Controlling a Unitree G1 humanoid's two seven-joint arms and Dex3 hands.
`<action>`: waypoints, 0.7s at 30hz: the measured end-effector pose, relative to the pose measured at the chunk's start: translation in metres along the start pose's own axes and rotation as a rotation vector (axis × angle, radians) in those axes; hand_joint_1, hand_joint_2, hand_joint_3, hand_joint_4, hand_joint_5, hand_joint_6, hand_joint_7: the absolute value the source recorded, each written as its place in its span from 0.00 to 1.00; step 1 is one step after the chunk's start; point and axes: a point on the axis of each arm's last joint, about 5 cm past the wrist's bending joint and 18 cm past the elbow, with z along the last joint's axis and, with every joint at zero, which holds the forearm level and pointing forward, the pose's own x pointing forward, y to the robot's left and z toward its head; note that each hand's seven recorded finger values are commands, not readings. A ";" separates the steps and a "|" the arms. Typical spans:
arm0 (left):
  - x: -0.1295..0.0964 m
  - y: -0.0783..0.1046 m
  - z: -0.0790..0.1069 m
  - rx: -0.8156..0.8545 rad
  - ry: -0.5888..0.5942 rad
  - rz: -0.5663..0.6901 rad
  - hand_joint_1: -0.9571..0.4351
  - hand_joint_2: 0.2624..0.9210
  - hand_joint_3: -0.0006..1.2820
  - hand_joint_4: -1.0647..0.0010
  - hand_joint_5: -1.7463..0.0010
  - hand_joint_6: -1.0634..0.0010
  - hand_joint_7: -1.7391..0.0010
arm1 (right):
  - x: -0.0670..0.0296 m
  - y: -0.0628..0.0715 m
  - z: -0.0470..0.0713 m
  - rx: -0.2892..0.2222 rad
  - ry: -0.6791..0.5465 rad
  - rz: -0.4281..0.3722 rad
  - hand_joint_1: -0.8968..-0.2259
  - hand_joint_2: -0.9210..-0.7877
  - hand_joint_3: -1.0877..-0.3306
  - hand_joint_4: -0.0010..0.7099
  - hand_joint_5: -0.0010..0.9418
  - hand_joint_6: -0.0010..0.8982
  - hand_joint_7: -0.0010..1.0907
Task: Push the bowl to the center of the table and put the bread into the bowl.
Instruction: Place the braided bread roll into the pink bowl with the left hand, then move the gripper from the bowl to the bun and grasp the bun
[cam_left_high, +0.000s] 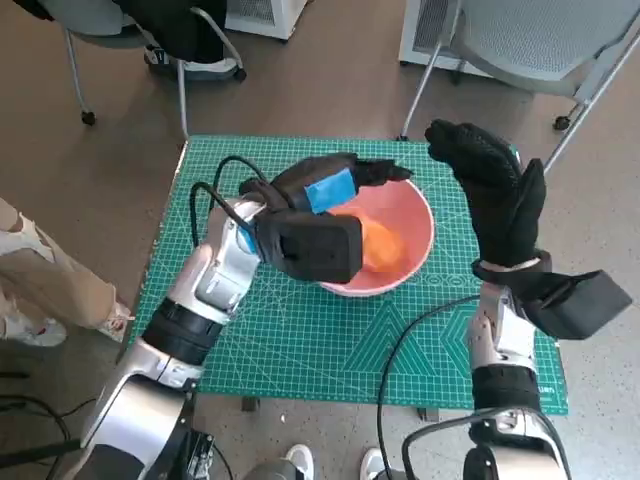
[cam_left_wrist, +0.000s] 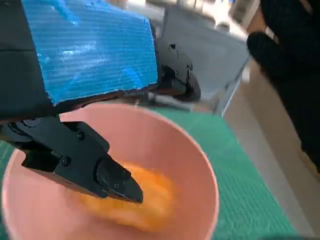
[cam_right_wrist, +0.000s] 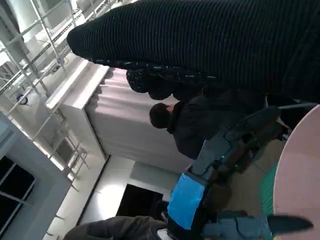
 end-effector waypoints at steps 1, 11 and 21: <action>-0.001 0.001 0.000 0.004 -0.001 -0.001 0.49 0.76 0.01 1.00 1.00 0.88 1.00 | 0.0000 0.000 0.000 0.000 0.000 0.000 0.36 0.00 0.42 0.32 0.00 0.07 0.48; -0.015 0.010 0.000 0.043 -0.025 0.028 0.37 0.77 0.01 1.00 1.00 0.89 1.00 | -0.0006 0.001 -0.002 0.012 0.005 -0.004 0.35 0.00 0.44 0.32 0.00 0.08 0.48; -0.057 0.028 -0.012 0.066 -0.012 0.133 0.32 0.76 0.00 1.00 1.00 0.89 1.00 | -0.0001 0.004 -0.003 0.026 0.009 -0.002 0.35 0.00 0.44 0.32 0.00 0.08 0.48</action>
